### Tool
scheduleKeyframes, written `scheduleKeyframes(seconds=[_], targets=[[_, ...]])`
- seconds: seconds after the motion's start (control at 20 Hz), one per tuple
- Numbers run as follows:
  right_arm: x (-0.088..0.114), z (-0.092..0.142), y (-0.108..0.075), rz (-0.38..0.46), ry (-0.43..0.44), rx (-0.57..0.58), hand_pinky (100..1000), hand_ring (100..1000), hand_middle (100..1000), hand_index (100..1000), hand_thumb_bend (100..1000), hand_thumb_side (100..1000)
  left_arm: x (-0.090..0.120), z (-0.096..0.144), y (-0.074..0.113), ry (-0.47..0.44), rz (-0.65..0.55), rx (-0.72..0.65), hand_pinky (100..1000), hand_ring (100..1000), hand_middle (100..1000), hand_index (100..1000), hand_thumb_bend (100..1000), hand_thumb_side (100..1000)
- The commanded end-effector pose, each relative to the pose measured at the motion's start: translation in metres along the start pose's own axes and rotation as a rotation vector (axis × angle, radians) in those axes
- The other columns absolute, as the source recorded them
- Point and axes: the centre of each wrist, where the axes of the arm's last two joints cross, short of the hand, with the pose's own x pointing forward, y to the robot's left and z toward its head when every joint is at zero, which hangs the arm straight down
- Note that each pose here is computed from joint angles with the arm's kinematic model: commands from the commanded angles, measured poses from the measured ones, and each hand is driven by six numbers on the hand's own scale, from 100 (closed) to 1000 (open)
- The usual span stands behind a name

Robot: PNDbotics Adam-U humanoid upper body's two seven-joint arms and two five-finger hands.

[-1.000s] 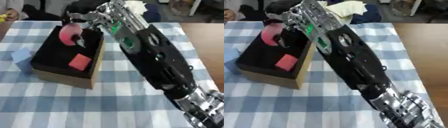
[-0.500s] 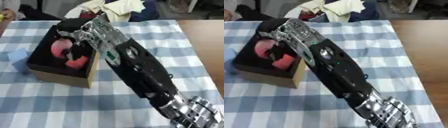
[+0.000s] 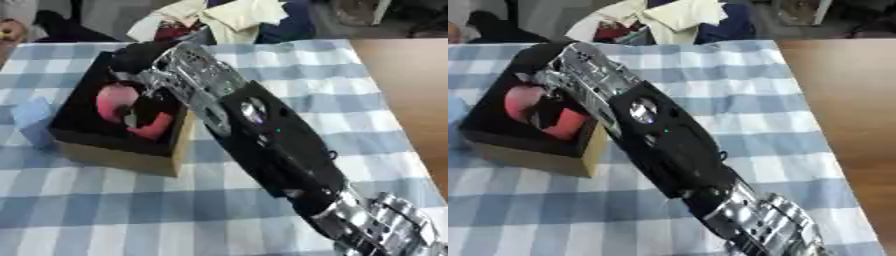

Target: Pick up objects on the table and place them in the box.

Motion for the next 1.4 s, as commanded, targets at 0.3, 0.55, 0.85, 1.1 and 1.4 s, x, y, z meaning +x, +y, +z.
scheduleKeyframes(seconds=[0.3,0.55,0.85,1.1,1.4], targets=[[-0.001,0.007,-0.017,0.081,0.06,-0.026,904,947,910,923,100,731,-0.009,-0.007,0.014,-0.033,-0.115,-0.158,769,830,773,947,388,922],[-0.006,0.013,-0.023,0.095,0.096,-0.05,911,953,919,932,209,782,-0.012,-0.01,0.012,-0.032,-0.13,-0.214,799,845,792,961,485,950],[-0.03,0.04,-0.03,0.087,0.13,-0.108,915,954,920,935,207,781,-0.013,-0.011,0.01,-0.034,-0.139,-0.268,809,851,799,960,516,961],[-0.043,0.072,-0.042,0.034,0.139,-0.202,922,951,913,938,114,791,-0.014,-0.013,0.007,-0.043,-0.13,-0.342,818,856,806,965,565,945],[-0.055,0.118,-0.052,-0.05,0.149,-0.349,929,947,903,941,100,789,-0.018,-0.019,0.007,-0.033,-0.128,-0.492,834,858,808,966,613,854]])
